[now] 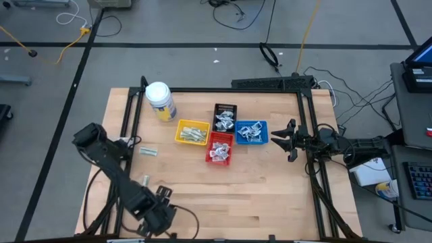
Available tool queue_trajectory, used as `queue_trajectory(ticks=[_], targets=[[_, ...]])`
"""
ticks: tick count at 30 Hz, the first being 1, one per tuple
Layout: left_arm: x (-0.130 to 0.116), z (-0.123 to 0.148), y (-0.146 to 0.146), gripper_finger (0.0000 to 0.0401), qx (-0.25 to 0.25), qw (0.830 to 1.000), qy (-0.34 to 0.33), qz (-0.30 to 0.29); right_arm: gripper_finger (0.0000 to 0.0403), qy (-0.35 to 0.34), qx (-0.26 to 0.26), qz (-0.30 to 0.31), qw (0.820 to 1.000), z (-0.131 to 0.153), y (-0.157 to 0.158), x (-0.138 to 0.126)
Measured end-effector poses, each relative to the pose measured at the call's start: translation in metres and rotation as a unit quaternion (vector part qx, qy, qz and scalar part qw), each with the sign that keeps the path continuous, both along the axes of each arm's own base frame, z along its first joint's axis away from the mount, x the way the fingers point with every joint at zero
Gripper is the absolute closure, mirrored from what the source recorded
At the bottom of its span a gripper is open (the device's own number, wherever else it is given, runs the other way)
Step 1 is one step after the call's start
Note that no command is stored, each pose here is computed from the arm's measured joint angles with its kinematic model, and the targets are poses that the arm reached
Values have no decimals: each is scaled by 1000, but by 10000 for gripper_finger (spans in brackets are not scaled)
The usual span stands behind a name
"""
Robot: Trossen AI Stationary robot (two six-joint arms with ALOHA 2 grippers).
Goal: Pick & Place First Aid Supplies
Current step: Put the bandage pack into the yellow bin
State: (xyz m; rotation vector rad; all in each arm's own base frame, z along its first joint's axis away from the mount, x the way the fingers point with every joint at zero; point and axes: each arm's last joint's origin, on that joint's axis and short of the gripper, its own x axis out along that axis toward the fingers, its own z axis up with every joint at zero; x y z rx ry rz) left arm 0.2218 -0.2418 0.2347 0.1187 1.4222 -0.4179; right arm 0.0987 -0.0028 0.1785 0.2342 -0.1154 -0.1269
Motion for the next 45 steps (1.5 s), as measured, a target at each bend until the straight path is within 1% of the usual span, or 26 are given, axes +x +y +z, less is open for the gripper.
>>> queue_trajectory(ticks=[4,8,13,16,23,27,32,39,45], targets=[[-7,-1,-5,174,3,1000,-1,-26,273,0,0,0,1000,0,0,0],[-17,-16,-1,174,23,999,18,-32,273,0,0,0,1000,0,0,0],[-34,-35,11,174,48,998,44,-24,273,0,0,0,1000,0,0,0],[-42,-43,18,174,46,998,45,-9,273,0,0,0,1000,0,0,0],[-61,-47,27,174,39,998,45,2,273,0,0,0,1000,0,0,0],[-61,-47,26,174,26,999,35,3,273,0,0,0,1000,0,0,0],[-61,-60,21,174,4,1000,20,8,273,0,0,0,1000,0,0,0],[-63,-79,26,174,9,1000,-10,27,273,0,0,0,1000,0,0,0],[-67,-94,32,174,-5,999,-12,39,273,0,0,0,1000,0,0,0]])
